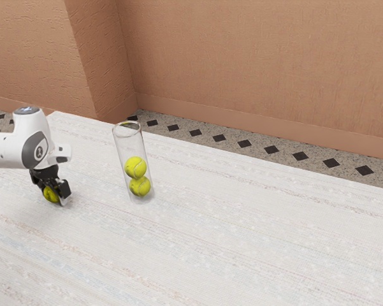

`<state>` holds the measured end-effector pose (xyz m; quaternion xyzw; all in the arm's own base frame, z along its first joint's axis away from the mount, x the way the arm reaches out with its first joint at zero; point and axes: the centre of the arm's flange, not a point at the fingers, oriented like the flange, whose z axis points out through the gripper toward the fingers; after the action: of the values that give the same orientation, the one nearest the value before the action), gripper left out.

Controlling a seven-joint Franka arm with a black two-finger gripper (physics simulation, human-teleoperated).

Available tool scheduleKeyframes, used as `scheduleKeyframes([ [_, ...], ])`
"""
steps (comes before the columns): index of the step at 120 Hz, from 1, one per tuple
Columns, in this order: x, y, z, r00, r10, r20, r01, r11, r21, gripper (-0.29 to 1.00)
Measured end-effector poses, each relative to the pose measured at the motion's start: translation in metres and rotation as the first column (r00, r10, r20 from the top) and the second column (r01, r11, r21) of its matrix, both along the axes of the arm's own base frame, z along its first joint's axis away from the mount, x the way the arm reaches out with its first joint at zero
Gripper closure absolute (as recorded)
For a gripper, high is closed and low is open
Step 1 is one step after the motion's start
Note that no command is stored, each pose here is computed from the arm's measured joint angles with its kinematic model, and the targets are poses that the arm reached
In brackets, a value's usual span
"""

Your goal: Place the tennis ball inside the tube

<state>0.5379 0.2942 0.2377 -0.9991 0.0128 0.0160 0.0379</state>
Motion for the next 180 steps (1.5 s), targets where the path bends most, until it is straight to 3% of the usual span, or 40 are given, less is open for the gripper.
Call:
scheduleKeyframes([
  [22, 0.002, 0.000, 0.004, 1.000, -0.005, 0.008, 0.005, 1.000, 0.000, 0.24],
  [56, 0.009, -0.002, 0.020, 0.999, -0.023, 0.032, 0.022, 0.999, 0.025, 0.31],
  [116, 0.033, -0.052, 0.161, 0.976, -0.110, 0.187, 0.084, 0.986, 0.143, 0.41],
  [137, 0.050, -0.079, 0.244, 0.953, -0.189, 0.236, 0.126, 0.958, 0.259, 0.45],
  [180, 0.063, -0.126, 0.268, 0.946, -0.247, 0.208, 0.173, 0.931, 0.321, 0.44],
])
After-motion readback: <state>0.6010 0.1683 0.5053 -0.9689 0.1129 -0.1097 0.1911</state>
